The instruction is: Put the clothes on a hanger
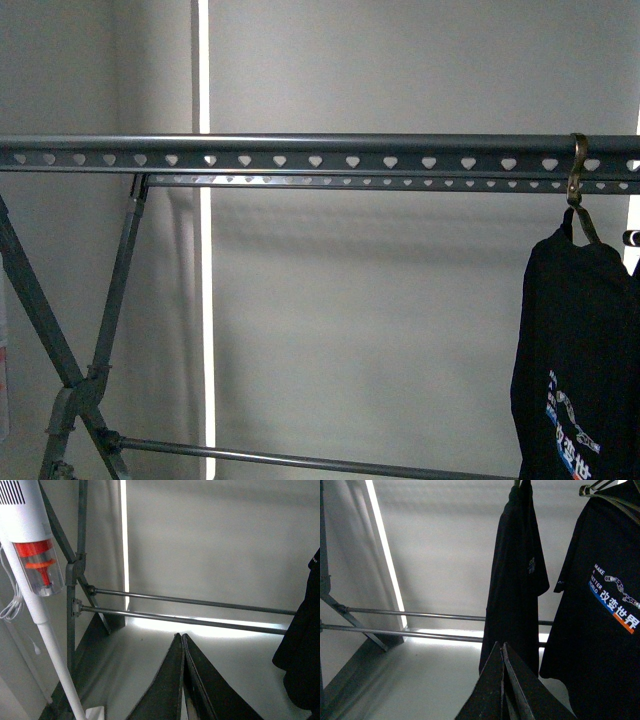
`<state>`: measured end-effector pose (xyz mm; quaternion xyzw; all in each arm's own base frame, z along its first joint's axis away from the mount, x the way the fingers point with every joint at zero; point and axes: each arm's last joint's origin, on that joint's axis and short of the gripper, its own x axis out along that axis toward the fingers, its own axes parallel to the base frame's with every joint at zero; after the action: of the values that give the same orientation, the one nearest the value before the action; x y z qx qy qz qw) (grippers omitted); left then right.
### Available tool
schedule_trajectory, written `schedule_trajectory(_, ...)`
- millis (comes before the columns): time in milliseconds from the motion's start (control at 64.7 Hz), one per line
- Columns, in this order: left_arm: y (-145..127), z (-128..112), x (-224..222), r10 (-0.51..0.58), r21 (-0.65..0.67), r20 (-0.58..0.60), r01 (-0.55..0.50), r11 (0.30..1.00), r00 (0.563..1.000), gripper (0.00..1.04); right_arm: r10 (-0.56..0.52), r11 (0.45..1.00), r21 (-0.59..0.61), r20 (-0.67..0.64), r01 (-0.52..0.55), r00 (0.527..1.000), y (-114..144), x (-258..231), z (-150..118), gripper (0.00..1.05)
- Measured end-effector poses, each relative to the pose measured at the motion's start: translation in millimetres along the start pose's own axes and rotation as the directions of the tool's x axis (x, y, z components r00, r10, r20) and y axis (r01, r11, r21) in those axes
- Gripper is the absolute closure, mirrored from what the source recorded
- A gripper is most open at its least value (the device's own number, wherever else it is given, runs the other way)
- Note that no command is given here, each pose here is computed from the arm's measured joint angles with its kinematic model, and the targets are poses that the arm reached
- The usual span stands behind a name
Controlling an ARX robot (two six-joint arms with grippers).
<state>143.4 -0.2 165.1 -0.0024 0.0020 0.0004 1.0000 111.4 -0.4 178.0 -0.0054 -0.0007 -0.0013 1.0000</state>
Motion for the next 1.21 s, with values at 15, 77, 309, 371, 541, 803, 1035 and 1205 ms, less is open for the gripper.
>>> schedule_trajectory(15,0.0,0.0,-0.9,0.0,0.0,-0.004,0.0,1.0,1.0,1.01,0.0,1.0,0.0,0.001,0.0,1.0,0.0,-0.5,-0.6,1.02)
schedule_trajectory(77,0.0,2.7,-5.0,0.0,0.0,0.008,0.0,1.0,1.0,1.01,0.0,1.0,0.0,0.007,0.0,1.0,0.0,-1.9,-3.8,1.02)
schedule_trajectory(309,0.0,6.2,-16.1,0.0,0.002,0.018,0.0,1.0,1.0,1.01,0.001,1.0,0.0,0.005,-0.001,1.0,0.2,-13.7,-12.3,1.02)
schedule_trajectory(371,0.0,7.3,-18.8,-0.001,0.002,0.026,0.0,1.0,1.0,1.01,0.0,1.0,0.0,0.002,0.0,1.0,0.1,-13.8,-12.6,1.02)
schedule_trajectory(541,0.0,7.8,-25.1,-0.001,0.002,0.027,0.0,1.0,1.0,1.01,0.0,1.0,0.0,0.002,0.0,1.0,0.2,-13.8,-12.6,1.02)
schedule_trajectory(803,0.0,7.4,-32.1,-0.001,0.002,0.026,0.0,1.0,1.0,1.01,0.0,1.0,0.0,0.002,0.0,1.0,0.2,-13.8,-12.6,1.02)
schedule_trajectory(1035,0.0,2.9,-44.6,-0.003,0.002,0.002,0.003,1.0,1.0,1.01,0.0,1.0,0.0,0.002,0.0,1.0,0.2,-13.8,-12.6,1.02)
schedule_trajectory(1205,0.0,4.1,-46.4,-0.003,0.003,0.019,0.003,1.0,1.0,1.01,0.0,1.0,0.0,0.002,0.0,1.0,0.2,-13.8,-12.6,1.02)
